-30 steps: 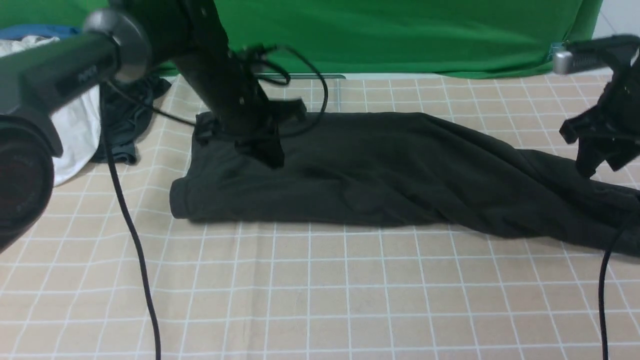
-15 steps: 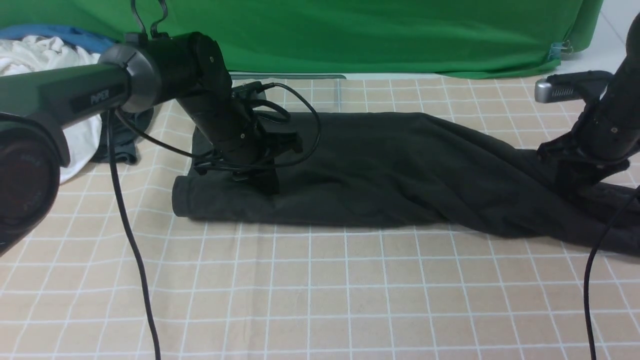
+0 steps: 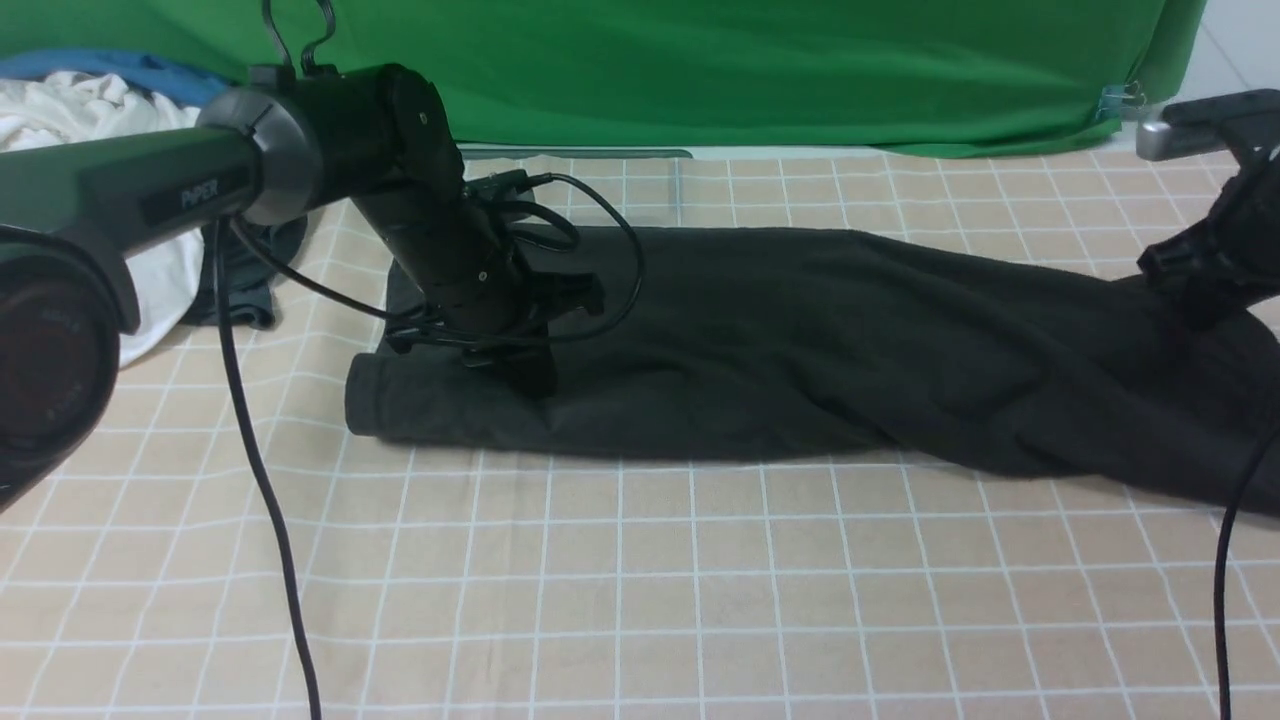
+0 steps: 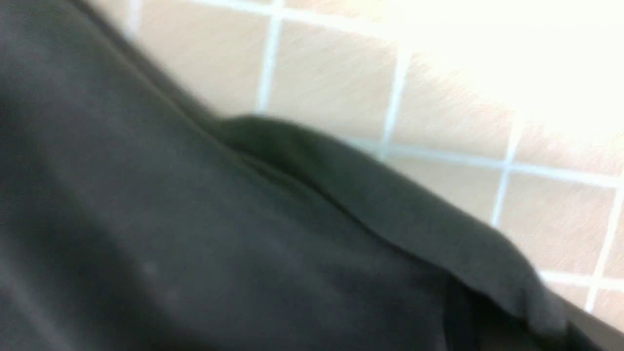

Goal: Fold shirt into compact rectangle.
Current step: 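Pull the folded dark garment lengthwise by its ends to straighten it flat on the table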

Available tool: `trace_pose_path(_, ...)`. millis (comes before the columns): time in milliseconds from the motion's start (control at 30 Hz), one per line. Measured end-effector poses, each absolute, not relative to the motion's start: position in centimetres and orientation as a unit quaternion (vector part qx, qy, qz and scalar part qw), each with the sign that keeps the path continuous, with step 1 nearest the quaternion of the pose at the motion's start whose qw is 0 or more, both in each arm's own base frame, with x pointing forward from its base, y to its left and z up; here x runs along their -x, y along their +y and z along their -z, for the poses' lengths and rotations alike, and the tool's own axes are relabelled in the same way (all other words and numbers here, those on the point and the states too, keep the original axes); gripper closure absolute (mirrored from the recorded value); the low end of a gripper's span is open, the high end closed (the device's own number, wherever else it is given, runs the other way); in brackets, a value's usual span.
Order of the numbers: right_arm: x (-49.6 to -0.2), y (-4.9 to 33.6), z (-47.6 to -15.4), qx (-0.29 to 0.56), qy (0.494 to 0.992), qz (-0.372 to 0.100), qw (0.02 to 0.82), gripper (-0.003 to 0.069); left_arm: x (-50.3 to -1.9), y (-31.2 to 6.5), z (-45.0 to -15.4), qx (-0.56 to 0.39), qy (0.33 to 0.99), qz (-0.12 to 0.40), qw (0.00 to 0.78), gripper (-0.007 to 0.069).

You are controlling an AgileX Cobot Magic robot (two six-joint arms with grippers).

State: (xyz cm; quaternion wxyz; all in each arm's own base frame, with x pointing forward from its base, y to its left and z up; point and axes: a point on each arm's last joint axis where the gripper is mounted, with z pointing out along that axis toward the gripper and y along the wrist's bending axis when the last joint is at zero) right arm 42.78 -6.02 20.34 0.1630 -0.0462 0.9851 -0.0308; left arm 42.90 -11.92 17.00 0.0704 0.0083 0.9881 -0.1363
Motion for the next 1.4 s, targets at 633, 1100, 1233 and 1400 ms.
trace_pose_path(633,-38.1,-6.3,-23.3,-0.031,0.999,0.022,0.037,0.0454,-41.3,-11.7,-18.2,-0.021,0.991,0.133,0.024,0.0612)
trace_pose_path(1100,-35.5,-10.4,-18.1,-0.115,0.992,0.021,0.041,0.0234,-40.6,-11.5,-16.7,-0.027,0.991,0.128,0.012,0.0612)
trace_pose_path(1233,-35.9,-10.3,-17.0,-0.119,0.992,0.011,0.038,0.0266,-40.6,-11.5,-16.8,-0.026,0.991,0.130,0.014,0.0612)
trace_pose_path(1400,-36.1,-10.1,-16.1,-0.092,0.995,-0.005,0.025,0.0593,-40.7,-11.5,-16.8,-0.026,0.991,0.131,0.014,0.0612)
